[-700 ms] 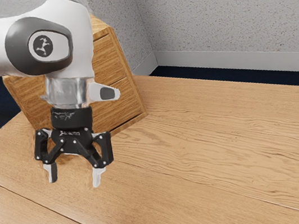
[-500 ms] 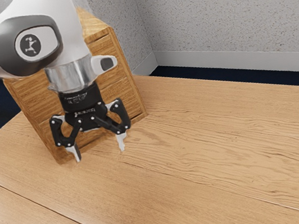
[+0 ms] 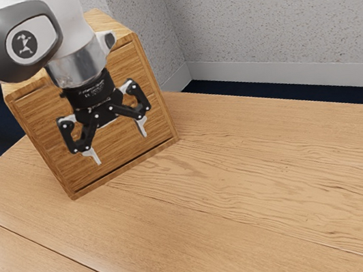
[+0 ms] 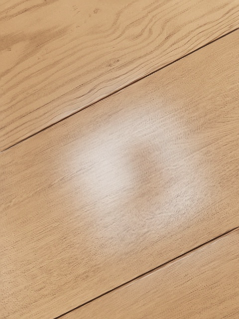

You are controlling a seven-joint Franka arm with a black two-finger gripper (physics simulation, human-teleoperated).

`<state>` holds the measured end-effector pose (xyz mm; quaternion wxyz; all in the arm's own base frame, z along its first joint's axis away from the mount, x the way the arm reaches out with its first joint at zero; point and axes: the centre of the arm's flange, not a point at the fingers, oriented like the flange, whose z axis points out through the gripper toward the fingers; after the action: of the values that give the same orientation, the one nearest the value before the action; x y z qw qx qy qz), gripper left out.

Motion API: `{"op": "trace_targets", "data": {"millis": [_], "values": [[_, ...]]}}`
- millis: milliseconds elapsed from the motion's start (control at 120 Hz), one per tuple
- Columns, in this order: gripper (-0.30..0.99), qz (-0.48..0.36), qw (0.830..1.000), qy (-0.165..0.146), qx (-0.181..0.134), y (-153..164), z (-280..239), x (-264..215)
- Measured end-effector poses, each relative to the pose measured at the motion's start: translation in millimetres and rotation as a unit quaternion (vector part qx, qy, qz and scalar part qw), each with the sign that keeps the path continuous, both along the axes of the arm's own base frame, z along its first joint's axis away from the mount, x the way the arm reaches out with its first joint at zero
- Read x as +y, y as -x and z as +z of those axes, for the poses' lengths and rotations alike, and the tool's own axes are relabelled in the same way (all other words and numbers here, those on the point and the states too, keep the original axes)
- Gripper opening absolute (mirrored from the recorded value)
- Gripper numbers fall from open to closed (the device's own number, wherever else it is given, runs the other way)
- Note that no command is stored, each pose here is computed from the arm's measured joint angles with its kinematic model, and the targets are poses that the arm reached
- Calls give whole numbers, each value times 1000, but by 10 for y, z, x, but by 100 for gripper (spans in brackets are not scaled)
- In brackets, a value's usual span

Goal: Pull the drawer handle with one arm to open the drawer

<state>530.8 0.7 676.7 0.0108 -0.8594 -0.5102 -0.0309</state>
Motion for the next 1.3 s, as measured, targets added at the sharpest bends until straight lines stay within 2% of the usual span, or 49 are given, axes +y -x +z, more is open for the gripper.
{"op": "trace_targets", "data": {"millis": [83, 250, 400, 633, 775, 892, 1075, 1217, 1300], "values": [[69, -23, 1000, -17, -11, -75, -12, -12], [69, -83, 994, -62, -26, -226, -60, 338], [69, -153, 979, -131, -9, -213, -89, 770], [69, -255, 950, -180, 4, -161, 126, 1300], [69, -330, 920, -208, 16, -207, 131, 1550], [69, -394, 891, -224, 21, -377, 72, 1687], [69, -532, 811, -244, 8, -718, 62, 972], [69, -553, 792, -258, 18, -686, 67, 1387], [69, -574, 775, -264, 22, -699, 62, 1435]]}}
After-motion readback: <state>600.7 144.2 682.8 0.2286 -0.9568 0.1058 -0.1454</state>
